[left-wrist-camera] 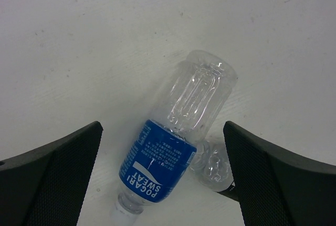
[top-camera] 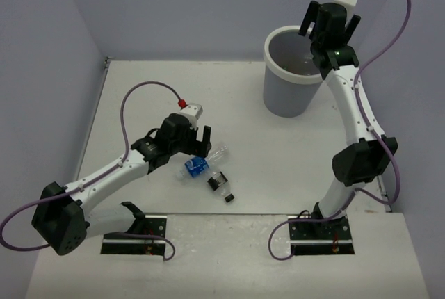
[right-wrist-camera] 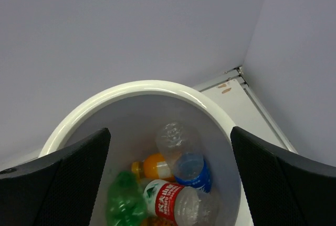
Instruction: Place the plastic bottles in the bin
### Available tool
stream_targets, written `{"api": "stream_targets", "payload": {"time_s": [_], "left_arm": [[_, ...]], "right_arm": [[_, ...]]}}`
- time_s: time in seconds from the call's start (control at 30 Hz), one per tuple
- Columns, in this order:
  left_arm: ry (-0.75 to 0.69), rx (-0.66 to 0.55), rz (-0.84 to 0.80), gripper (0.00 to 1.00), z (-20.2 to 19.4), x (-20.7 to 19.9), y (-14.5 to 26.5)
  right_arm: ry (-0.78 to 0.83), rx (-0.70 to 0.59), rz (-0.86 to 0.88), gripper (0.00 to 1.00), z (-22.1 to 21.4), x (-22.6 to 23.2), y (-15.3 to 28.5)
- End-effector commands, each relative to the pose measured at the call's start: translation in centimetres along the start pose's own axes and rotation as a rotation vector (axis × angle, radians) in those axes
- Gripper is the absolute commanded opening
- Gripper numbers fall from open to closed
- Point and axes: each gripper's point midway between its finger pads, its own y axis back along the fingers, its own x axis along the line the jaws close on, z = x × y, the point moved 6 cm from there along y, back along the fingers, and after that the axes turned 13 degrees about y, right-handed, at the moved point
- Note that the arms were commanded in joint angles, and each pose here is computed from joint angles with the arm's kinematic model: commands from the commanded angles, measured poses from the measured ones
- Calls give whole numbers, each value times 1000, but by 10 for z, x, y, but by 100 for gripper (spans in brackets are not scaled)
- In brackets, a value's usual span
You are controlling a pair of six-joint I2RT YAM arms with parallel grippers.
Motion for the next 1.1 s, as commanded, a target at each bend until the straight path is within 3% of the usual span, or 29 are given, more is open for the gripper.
{"api": "stream_targets", "payload": {"time_s": [0.0,0.23,0.37,0.7,0.8,0.97,1.07], "left_arm": [[-43,57,-33,100,-13,1,-15],[-81,146,-42,100,-31,4,-38],[-96,179,-3,96,-36,10,-47],[-115,233,51,49,-45,17,-69],[-123,209,94,39,-37,19,-71],[-160,45,112,29,23,-1,-62],[-182,-82,21,27,68,-29,-44]], "right_arm": [[-50,-62,143,99,26,-11,48],[-83,-28,469,99,1,0,107],[-107,-2,565,99,-23,4,126],[-169,10,694,99,-68,-4,173],[-174,31,739,99,-80,-2,182],[-171,60,883,99,-96,9,194],[-166,73,1031,99,-98,21,204]]}}
